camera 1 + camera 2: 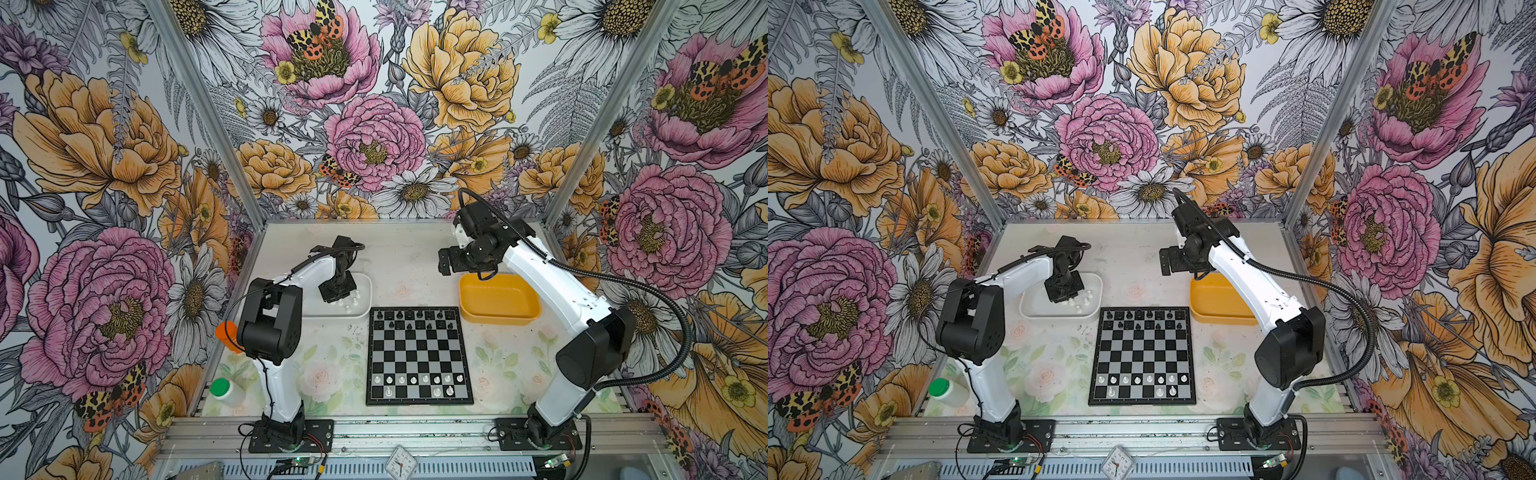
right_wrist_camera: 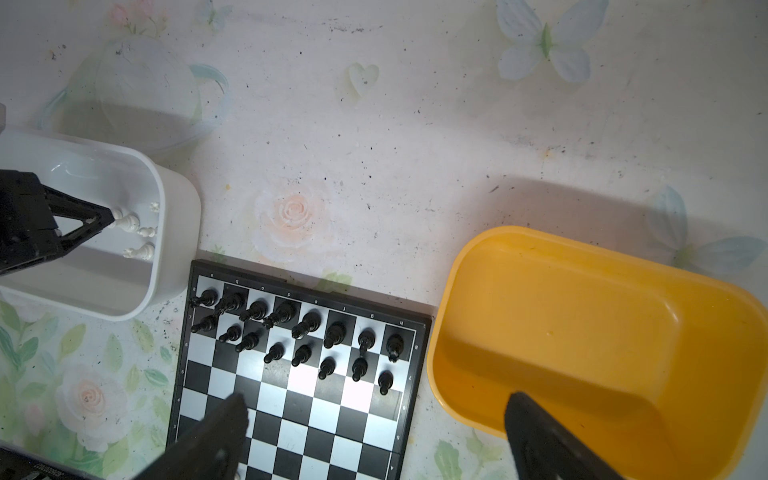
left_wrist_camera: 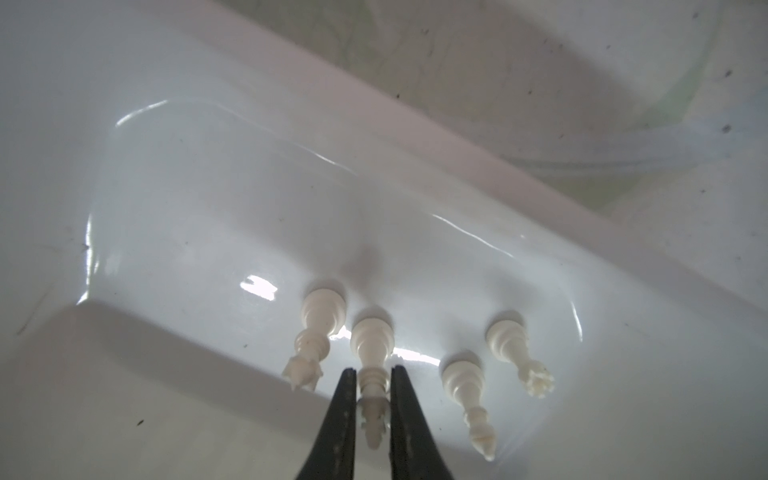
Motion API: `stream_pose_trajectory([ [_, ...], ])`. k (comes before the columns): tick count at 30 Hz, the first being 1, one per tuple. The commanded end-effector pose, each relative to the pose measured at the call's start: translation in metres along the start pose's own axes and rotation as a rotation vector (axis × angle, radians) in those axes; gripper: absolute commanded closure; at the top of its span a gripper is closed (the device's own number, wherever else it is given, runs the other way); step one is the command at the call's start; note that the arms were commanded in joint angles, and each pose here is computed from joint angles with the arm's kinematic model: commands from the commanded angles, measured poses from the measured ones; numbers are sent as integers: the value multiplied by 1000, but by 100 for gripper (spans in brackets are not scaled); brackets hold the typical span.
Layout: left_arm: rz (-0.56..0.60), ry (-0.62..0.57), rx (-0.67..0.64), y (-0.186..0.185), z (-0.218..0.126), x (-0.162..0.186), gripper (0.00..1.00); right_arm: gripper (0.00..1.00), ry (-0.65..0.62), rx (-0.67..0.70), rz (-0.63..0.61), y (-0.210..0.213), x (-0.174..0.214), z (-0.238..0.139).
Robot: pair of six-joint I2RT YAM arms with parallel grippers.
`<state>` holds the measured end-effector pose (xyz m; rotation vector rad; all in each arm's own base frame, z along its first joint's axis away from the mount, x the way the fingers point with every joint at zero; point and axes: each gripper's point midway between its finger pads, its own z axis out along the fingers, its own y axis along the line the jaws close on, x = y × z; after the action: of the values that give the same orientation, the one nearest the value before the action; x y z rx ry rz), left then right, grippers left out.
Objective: Set up the chess pieces on the board
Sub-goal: 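Carry the white piece with the left gripper over the board while the right arm moves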
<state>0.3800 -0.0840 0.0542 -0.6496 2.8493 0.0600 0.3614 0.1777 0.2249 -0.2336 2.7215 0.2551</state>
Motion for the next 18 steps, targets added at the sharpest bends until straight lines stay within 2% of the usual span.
stream_pose_trajectory([
  [1,12,-2,8,0,-3,0,88,2,-49,-16,22,0,-3,-17],
  [7,9,-21,42,-1,-18,0,90,2,-54,-19,27,-1,-1,-21],
  [18,27,-111,119,-8,-87,5,90,2,-71,-18,12,-4,8,-32],
])
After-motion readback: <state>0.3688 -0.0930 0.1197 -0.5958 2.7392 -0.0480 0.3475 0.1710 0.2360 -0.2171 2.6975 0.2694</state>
